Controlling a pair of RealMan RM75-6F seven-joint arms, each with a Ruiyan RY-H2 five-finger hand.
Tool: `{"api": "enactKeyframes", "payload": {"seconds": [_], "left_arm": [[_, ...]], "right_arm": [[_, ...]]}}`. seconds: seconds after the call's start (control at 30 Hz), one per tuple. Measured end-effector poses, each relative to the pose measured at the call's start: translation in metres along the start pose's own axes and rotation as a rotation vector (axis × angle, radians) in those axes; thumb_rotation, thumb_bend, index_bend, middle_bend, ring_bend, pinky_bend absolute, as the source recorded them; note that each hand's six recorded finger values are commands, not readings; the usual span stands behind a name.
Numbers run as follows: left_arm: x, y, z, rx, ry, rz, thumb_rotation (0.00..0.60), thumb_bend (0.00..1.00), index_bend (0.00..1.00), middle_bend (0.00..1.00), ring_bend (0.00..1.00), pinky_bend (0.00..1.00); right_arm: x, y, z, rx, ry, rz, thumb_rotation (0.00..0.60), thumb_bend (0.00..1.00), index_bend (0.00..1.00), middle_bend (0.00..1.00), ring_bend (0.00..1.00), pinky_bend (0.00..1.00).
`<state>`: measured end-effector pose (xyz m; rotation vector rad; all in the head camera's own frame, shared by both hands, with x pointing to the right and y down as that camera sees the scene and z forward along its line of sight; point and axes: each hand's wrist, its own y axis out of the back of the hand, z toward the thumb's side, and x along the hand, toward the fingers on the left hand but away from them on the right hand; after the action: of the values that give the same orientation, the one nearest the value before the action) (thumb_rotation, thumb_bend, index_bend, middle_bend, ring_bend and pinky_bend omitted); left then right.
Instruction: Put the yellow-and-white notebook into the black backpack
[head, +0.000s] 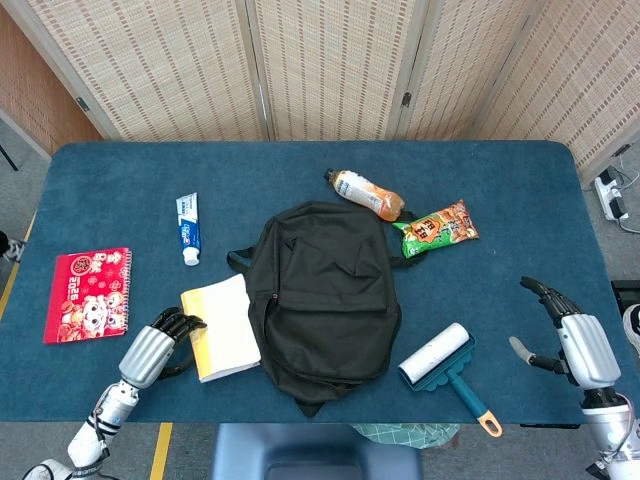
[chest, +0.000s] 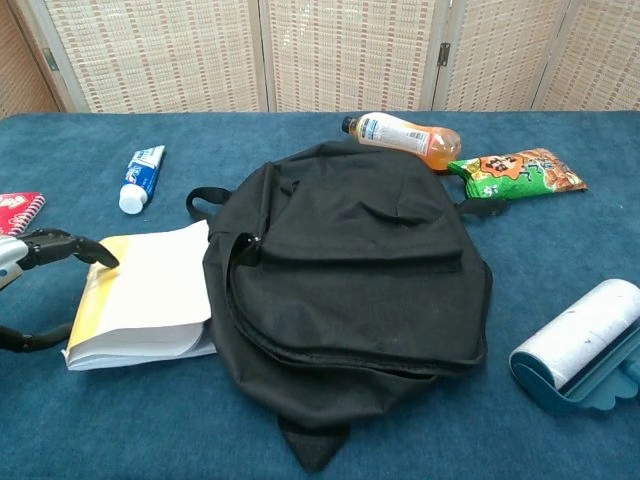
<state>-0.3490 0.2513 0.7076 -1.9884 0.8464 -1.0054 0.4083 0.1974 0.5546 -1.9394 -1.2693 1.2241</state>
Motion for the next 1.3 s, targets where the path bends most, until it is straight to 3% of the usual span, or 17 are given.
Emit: {"api": "enactKeyframes", "payload": {"seconds": [0.27,0.57,0.8,1.1,1.3], "left_arm": [[0.009,0.011,0.013,-0.164,-0.031,0.057,0.600,0.38,0.31,0.32,0.30,0.21],[0.022,0.014,0.029,-0.123,-0.090,0.072,0.600,0.39,0.30,0.32,0.29,0.21],[0.022,0.012,0.033,-0.093,-0.114,0.049,0.600,0.59,0.29,0.31,0.28,0.20],[0.025,0.011,0.039,-0.106,-0.118,0.068,0.600,0.42,0.29,0.30,0.27,0.19],[0.028,0.015,0.042,-0.104,-0.116,0.120,0.600,0.41,0.38,0.32,0.28,0.20]], "right_arm": [[0.001,0.001,-0.002,-0.001,-0.005,-0.004,0.600,0.31,0.15,0.21,0.21,0.28],[0.001,0.001,-0.005,-0.003,-0.012,-0.002,0.600,0.31,0.15,0.21,0.21,0.28],[0.001,-0.001,-0.008,-0.003,-0.019,0.002,0.600,0.31,0.15,0.21,0.21,0.28],[0.000,0.000,-0.009,-0.002,-0.021,0.001,0.600,0.31,0.15,0.21,0.21,0.28],[0.000,-0.001,-0.011,-0.003,-0.029,0.002,0.600,0.31,0.15,0.21,0.21,0.28]]}}
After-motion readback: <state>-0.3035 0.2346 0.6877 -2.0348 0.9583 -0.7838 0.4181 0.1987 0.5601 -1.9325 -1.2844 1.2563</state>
